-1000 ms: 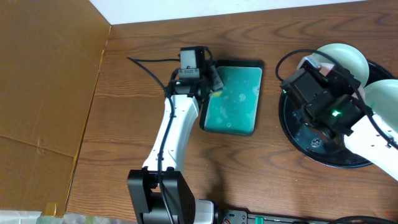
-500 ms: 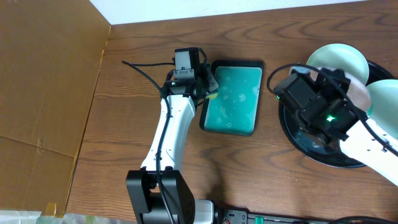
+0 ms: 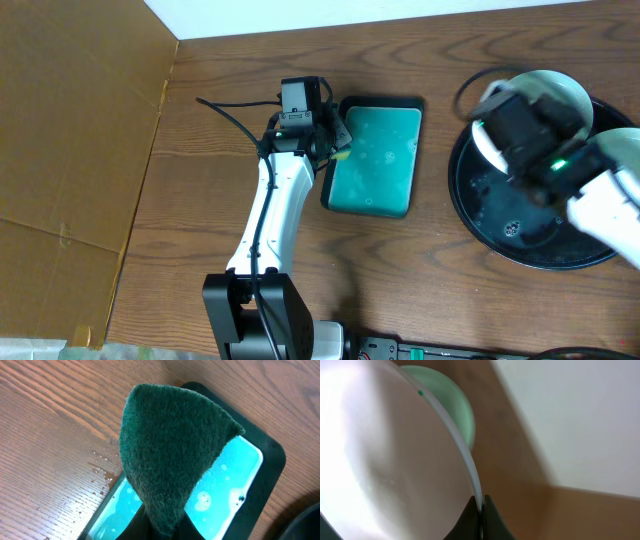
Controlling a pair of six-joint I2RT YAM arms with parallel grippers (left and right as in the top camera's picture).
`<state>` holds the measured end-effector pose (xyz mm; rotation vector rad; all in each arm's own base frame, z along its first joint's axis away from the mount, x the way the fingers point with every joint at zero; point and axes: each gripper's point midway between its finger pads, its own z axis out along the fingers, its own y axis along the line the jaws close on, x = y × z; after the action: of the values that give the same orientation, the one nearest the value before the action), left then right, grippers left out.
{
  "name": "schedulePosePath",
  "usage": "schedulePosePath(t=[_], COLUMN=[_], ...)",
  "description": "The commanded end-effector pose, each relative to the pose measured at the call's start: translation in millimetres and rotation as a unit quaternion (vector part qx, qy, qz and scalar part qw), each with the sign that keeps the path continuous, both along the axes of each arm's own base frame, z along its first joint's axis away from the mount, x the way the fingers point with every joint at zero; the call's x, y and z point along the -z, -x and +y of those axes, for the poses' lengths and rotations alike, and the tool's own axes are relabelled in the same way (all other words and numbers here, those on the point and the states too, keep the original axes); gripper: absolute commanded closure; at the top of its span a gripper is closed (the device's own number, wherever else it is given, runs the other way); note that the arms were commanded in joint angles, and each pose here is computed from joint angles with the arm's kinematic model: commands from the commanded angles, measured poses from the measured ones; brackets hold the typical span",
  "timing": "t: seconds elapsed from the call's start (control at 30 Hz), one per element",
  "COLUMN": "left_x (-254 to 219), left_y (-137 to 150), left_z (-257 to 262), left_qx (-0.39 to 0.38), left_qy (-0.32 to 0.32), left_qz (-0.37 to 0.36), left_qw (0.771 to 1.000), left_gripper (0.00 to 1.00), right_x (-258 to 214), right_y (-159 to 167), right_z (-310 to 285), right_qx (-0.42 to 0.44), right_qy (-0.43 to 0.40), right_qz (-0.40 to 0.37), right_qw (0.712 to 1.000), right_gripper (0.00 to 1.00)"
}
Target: Clean dirty plates on tray and stack at the side
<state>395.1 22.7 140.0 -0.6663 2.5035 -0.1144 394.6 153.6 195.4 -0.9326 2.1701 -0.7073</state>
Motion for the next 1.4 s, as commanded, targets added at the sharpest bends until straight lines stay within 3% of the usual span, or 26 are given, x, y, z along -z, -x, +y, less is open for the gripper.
schedulePosePath(t=[0.0, 0.2, 0.3, 0.57, 0.83, 0.97, 1.27, 1.37], left_x=[-2, -2, -2, -2, -2, -2, -2, -2], left_y=[1, 1, 1, 1, 1, 1, 1, 1], left_z=[2, 2, 2, 2, 2, 2, 2, 2], left_qx=[-0.008, -0.008, -0.008, -0.008, -0.008, -0.008, -0.008, -0.008], left_qy=[0.0, 0.0, 0.0, 0.0, 0.0, 0.0, 0.0, 0.0], left_qz=[-0.002, -0.002, -0.002, -0.002, -0.002, -0.002, -0.003, -0.003], left_qw=[1.0, 1.0, 1.0, 1.0, 1.0, 1.0, 1.0, 1.0], left_gripper=[0.93, 0.93, 0.93, 0.93, 0.93, 0.93, 0.93, 0.93], right_x=[18, 5, -7, 4, 73, 106, 108, 109], right_y=[-13, -39, -44, -29, -25, -44, -54, -54], right_z=[-4, -77, -131, -310, -376, -382, -384, -378], right_qx=[0.041, 0.111, 0.146, 0.382, 0.495, 0.486, 0.474, 0.47], right_qy=[-0.245, -0.491, -0.562, -0.557, -0.522, -0.533, -0.547, -0.553], right_qz=[0.072, 0.106, 0.088, -0.053, -0.063, -0.06, -0.07, -0.061], right_qw=[0.966, 0.858, 0.81, 0.736, 0.691, 0.69, 0.686, 0.685], right_gripper=[0.99, 0.99, 0.99, 0.99, 0.99, 0.99, 0.94, 0.86])
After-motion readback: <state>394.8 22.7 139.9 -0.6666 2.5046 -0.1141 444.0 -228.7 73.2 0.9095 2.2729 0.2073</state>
